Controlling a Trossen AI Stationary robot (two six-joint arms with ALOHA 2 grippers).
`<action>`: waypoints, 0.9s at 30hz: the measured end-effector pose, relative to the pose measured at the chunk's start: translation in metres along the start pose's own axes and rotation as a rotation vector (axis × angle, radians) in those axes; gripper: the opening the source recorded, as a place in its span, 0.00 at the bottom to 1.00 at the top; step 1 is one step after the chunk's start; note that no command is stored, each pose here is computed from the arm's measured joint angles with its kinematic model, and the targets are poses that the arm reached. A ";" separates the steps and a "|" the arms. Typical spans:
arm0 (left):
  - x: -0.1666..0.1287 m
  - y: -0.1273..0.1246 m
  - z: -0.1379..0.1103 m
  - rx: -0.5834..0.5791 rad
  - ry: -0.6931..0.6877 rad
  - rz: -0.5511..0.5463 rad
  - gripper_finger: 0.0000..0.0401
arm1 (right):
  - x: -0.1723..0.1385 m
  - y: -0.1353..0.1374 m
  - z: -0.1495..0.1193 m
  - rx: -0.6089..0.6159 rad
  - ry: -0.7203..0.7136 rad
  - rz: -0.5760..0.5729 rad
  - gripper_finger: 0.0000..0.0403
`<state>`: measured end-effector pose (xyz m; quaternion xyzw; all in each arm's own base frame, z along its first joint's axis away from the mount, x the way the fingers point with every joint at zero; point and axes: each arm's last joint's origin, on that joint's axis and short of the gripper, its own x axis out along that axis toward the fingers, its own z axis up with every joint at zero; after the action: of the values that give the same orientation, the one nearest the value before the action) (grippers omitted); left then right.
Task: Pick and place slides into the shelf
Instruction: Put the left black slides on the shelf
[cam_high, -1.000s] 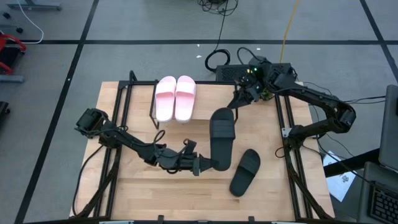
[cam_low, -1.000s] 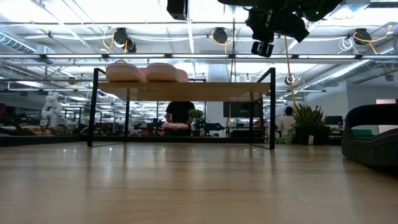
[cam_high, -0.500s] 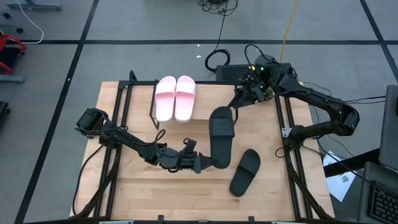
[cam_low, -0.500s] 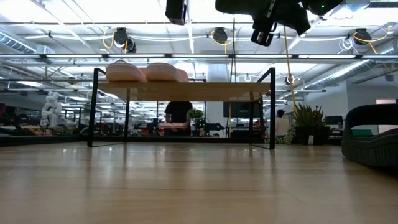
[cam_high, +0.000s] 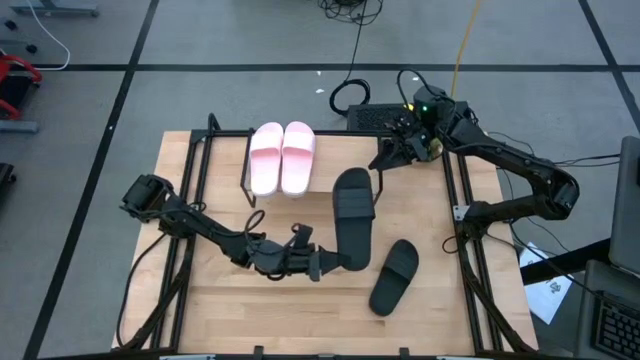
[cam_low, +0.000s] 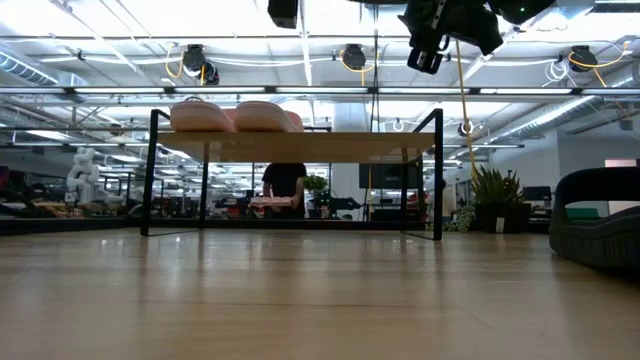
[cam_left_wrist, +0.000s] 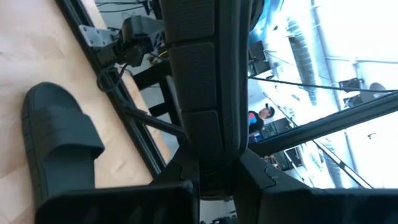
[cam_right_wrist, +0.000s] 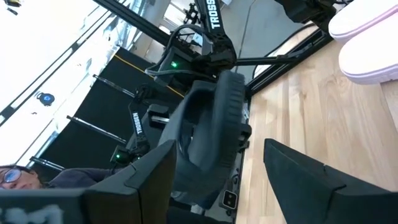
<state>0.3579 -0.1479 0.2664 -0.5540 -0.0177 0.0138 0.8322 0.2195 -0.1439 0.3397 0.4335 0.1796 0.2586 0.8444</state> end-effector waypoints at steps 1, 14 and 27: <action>0.000 0.000 0.001 0.002 -0.002 0.000 0.09 | 0.000 0.000 0.000 0.002 0.000 -0.001 0.58; 0.010 0.008 0.019 0.007 0.014 -0.002 0.09 | 0.012 0.002 -0.002 0.013 0.007 -0.015 0.58; 0.019 0.017 0.039 0.036 0.027 -0.008 0.09 | 0.020 0.002 -0.003 -0.005 -0.009 -0.051 0.58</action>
<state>0.3746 -0.1046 0.2660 -0.5390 -0.0083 0.0034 0.8422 0.2330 -0.1291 0.3378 0.4280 0.1859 0.2356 0.8525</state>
